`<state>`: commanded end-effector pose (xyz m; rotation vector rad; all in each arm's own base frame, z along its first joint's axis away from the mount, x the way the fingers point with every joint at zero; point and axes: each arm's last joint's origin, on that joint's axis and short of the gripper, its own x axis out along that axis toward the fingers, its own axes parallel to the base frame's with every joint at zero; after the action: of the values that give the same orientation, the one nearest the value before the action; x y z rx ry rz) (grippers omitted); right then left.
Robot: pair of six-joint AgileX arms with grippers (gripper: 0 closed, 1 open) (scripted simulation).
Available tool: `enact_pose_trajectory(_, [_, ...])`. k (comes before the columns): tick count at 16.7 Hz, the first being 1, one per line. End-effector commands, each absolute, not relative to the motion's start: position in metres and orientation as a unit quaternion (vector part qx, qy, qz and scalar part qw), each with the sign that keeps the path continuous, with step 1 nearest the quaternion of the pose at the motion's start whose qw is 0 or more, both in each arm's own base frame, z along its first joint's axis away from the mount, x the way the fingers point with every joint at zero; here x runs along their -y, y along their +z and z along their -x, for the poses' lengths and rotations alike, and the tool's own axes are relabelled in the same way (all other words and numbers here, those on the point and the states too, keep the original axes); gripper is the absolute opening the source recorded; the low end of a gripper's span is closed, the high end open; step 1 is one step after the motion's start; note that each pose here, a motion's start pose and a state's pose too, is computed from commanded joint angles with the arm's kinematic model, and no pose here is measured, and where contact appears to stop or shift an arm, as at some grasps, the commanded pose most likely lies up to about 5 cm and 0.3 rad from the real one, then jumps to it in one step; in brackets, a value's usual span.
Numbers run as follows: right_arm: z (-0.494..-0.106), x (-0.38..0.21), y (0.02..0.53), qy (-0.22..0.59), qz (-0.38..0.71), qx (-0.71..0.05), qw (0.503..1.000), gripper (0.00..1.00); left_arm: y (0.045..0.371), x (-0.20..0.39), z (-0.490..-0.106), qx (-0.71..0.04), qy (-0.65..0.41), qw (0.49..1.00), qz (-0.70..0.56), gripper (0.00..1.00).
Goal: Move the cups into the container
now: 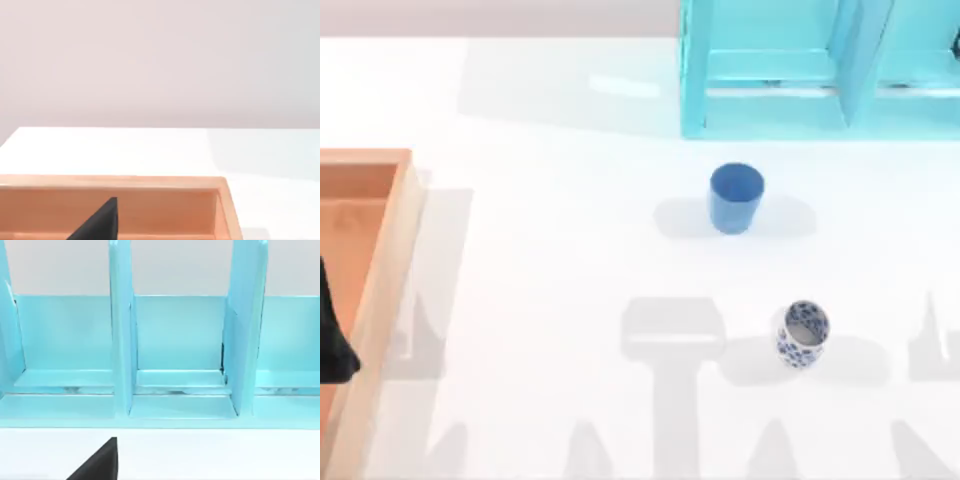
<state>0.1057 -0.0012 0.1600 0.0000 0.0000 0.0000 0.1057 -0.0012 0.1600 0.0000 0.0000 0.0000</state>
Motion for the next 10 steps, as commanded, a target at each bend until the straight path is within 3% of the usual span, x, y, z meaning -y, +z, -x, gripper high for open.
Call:
enact_pose_trajectory(5, [-0.106,0.001,0.16,0.0,0.0,0.0,1.0,1.0,0.173,0.003,-0.105,-0.005,-0.007,1.0,0.008,1.0])
enact_pose_trajectory(10, [-0.106,0.001,0.16,0.0,0.0,0.0,1.0,1.0,0.23,0.012,-0.111,-0.058,-0.04,0.996,0.047,1.0])
